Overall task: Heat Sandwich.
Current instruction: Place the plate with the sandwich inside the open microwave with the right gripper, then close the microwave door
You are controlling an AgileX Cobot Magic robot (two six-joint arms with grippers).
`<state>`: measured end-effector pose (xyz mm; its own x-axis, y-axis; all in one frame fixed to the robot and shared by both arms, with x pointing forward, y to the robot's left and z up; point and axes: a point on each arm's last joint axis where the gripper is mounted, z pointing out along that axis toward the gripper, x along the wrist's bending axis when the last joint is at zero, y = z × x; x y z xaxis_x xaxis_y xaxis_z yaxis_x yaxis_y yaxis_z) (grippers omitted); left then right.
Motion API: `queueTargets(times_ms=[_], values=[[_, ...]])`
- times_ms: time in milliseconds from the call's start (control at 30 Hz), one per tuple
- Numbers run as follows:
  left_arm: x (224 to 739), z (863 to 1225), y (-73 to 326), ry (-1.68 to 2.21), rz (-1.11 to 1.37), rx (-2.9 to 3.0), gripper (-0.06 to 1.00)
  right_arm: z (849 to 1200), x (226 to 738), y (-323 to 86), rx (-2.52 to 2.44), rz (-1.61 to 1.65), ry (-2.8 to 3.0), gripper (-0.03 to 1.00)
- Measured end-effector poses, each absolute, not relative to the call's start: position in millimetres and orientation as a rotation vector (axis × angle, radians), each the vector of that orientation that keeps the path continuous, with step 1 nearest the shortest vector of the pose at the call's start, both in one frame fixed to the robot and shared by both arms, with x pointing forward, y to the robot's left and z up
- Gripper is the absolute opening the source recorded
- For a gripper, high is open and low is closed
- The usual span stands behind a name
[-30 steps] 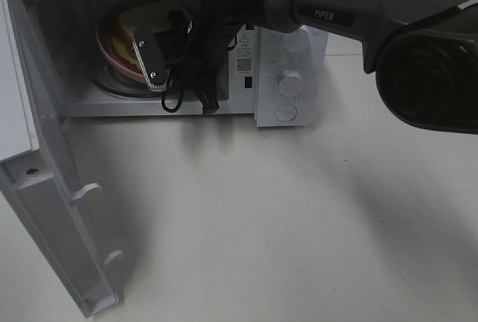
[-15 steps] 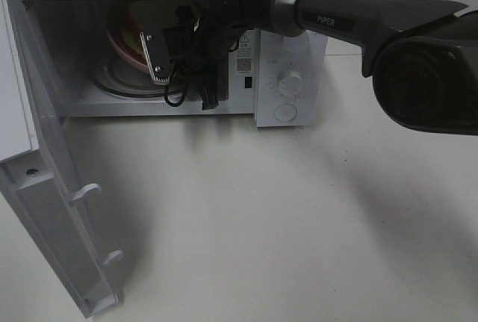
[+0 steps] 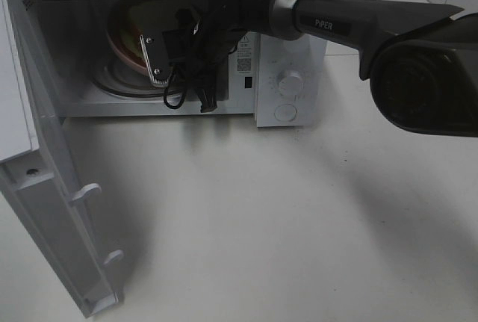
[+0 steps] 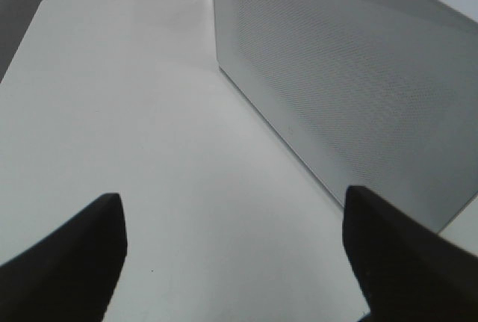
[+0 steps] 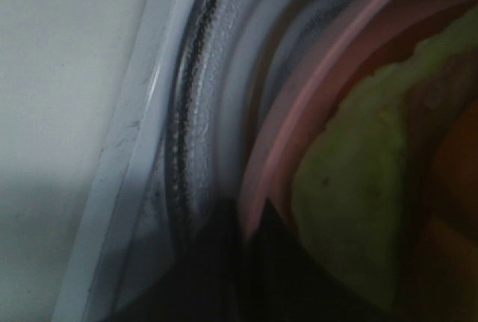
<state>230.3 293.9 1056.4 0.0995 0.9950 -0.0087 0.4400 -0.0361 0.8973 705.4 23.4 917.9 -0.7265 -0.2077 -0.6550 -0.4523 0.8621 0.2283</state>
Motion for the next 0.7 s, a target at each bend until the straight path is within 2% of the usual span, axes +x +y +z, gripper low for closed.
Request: queueTargets(times_ms=[100, 133, 167, 233, 267, 300, 333, 400, 500, 700], values=[[230, 1056, 294, 1.449, 0.893, 1.593, 0.75, 921, 706, 24, -0.465, 0.510, 2.379, 0.14], [230, 1056, 294, 1.449, 0.893, 1.593, 0.75, 921, 706, 24, -0.465, 0.510, 2.379, 0.14], [230, 1056, 294, 1.449, 0.893, 1.593, 0.75, 922, 706, 25, -0.461, 0.515, 2.374, 0.18], [230, 1056, 294, 1.449, 0.893, 1.593, 0.75, 922, 705, 27, -0.457, 0.527, 2.377, 0.32], [230, 1056, 294, 1.449, 0.893, 1.593, 0.75, 922, 705, 27, -0.456, 0.528, 2.377, 0.37], [230, 1056, 294, 1.449, 0.893, 1.593, 0.75, 922, 705, 27, -0.456, 0.528, 2.377, 0.37], [230, 1056, 294, 1.449, 0.893, 1.593, 0.75, 923, 704, 28, -0.452, 0.535, 2.372, 0.47], [230, 1056, 294, 1.449, 0.893, 1.593, 0.75, 927, 705, 28, -0.452, 0.538, 2.365, 0.54], [230, 1056, 294, 1.449, 0.893, 1.593, 0.75, 930, 702, 27, -0.464, 0.532, 2.399, 0.60], [230, 1056, 294, 1.449, 0.893, 1.593, 0.75, 940, 692, 23, -0.506, 0.512, 2.497, 0.60]])
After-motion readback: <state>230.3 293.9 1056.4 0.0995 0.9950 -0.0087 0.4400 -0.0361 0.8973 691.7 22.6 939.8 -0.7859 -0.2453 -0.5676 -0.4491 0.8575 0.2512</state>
